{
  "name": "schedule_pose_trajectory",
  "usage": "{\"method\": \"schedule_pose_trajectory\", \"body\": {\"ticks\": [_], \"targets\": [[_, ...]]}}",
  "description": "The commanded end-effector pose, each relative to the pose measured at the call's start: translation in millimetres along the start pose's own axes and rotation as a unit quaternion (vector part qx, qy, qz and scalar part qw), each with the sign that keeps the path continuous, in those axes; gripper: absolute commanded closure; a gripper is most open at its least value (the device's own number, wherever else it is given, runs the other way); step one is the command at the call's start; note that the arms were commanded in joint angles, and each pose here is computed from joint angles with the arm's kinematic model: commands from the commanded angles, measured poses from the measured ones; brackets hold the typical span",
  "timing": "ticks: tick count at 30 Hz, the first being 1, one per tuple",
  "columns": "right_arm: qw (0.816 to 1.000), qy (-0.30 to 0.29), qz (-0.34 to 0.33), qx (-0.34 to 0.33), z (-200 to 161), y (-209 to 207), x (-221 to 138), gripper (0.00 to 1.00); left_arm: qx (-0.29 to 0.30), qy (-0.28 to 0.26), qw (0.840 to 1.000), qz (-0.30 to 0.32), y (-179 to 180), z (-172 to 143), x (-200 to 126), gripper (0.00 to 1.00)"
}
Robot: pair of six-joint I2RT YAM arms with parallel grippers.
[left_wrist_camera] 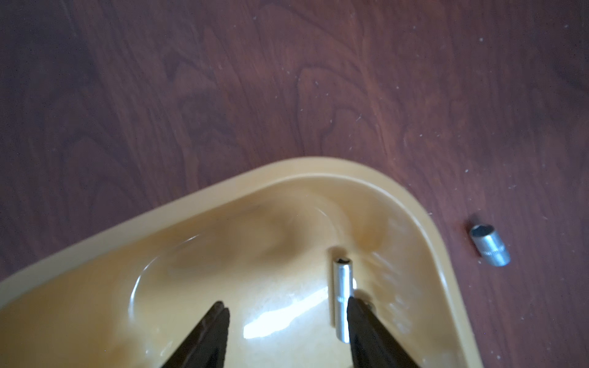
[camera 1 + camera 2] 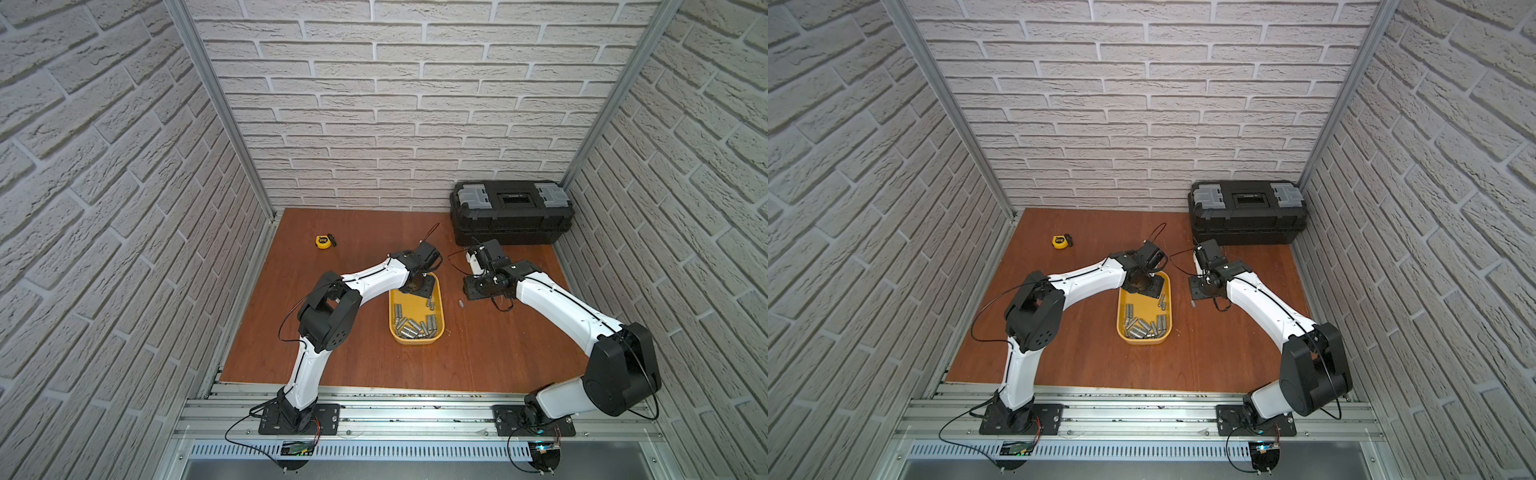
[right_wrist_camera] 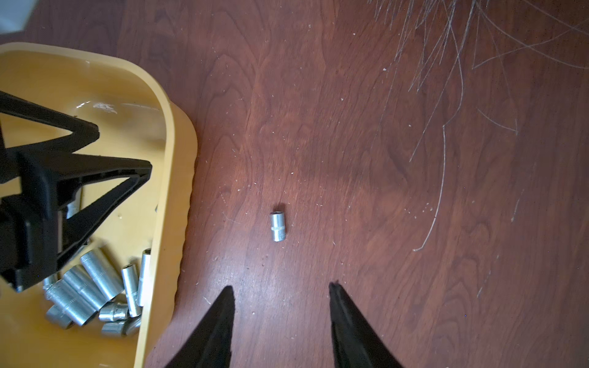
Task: Take out the socket from the storage box
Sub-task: Pick up the socket head from the storage box.
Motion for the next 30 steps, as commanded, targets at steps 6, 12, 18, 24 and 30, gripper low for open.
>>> {"method": "schedule_pose_trajectory", "body": {"ticks": [6, 12, 18, 24, 30], "targets": [[1.0, -0.004, -0.003, 0.009, -3, -3, -1, 0.5, 0.012, 0.02, 1.0, -0.014, -9, -5, 12, 0.44], [1.0, -0.004, -0.003, 0.01, -4, -4, 0, 0.5, 0.018, 0.032, 0.999, -0.013, -10, -11, 19, 0.47], [1.0, -0.003, -0.001, 0.011, -2, -3, 2, 0.51, 0.017, 0.026, 0.999, -0.019, -10, -11, 18, 0.47], [1.0, 0.0, 0.003, 0.011, -1, -2, 5, 0.51, 0.018, 0.039, 0.999, -0.021, -11, -17, 25, 0.47], [1.0, 0.004, 0.004, 0.012, -3, -2, 6, 0.51, 0.022, 0.05, 0.998, -0.02, -12, -22, 32, 0.48]]}}
Point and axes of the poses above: each gripper's point midway between its finger pads, its own x axis out along the fingers, its own y axis along the line the jaws close on, z = x × y, the point moved 9 cm from there along -x, back along the fingers, and after that the axes turned 8 degrees about -x, right-handed, at the moved point
